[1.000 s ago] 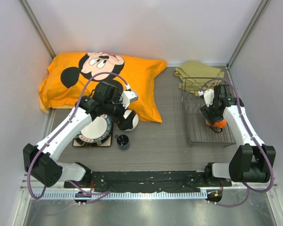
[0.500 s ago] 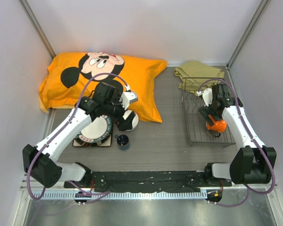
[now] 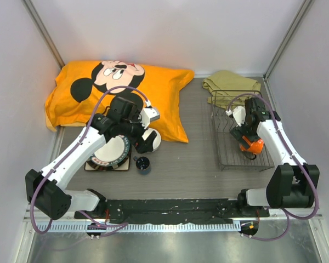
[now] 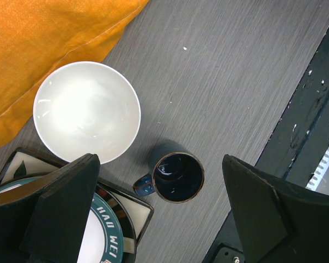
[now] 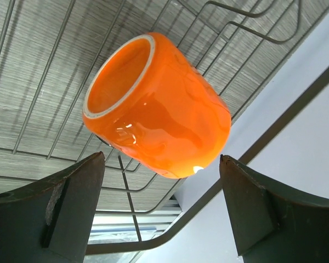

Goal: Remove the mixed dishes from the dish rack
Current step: Pick up the cup from the dish rack, then place the cup at the center of the board.

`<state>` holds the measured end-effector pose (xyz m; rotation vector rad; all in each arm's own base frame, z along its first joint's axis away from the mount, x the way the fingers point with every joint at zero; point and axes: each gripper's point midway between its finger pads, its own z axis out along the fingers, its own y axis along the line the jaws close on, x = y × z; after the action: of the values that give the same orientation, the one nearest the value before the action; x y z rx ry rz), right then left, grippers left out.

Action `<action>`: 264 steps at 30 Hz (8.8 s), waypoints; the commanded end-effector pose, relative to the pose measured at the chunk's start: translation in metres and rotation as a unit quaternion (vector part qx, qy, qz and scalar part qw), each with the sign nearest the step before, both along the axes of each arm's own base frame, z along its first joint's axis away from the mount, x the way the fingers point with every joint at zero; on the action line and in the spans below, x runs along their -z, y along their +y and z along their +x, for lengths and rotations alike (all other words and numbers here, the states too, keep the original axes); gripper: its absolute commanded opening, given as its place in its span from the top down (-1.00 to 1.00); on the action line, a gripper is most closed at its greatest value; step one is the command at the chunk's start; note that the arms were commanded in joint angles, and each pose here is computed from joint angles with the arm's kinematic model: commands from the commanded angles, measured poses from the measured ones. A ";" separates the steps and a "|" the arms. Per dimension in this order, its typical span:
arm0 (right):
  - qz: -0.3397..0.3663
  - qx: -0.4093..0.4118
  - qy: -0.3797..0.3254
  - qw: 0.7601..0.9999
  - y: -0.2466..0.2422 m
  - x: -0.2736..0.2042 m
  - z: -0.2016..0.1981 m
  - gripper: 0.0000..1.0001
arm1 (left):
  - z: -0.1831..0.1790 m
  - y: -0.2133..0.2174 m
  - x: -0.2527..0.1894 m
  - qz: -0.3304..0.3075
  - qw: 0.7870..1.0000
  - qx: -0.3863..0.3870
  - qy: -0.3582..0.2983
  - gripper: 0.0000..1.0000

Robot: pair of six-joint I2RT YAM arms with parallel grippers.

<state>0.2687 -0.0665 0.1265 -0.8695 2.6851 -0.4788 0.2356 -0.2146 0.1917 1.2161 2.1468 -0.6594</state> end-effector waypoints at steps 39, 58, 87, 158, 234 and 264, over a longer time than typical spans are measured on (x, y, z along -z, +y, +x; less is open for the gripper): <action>0.152 0.027 -0.059 0.986 0.052 -0.019 0.022 -0.61 | 0.000 0.003 -0.019 -0.009 1.000 -0.006 -0.023 -0.99; 0.053 -0.022 -0.040 0.998 0.021 -0.020 -0.036 -0.84 | -0.001 0.003 -0.021 -0.017 0.999 -0.007 -0.029 -0.99; -0.007 -0.096 -0.241 0.966 0.014 0.024 0.013 -0.37 | 0.000 0.006 -0.015 -0.008 0.999 -0.012 -0.031 -0.99; 0.127 -0.059 -0.192 0.971 0.051 -0.097 -0.014 0.98 | 0.011 0.022 -0.036 0.026 0.997 -0.071 -0.026 -1.00; 0.067 -0.326 0.119 0.935 0.352 0.035 -0.009 0.98 | 0.108 0.211 -0.051 -0.095 0.910 -0.390 -0.108 -0.99; 0.048 -0.349 0.118 0.929 0.367 0.044 -0.009 0.60 | 0.101 0.210 -0.049 -0.091 0.916 -0.375 -0.104 -1.00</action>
<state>0.2467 0.2881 0.0715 -1.8620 2.3836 -0.0614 0.3362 -0.0027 0.2317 0.2507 2.1242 -0.3471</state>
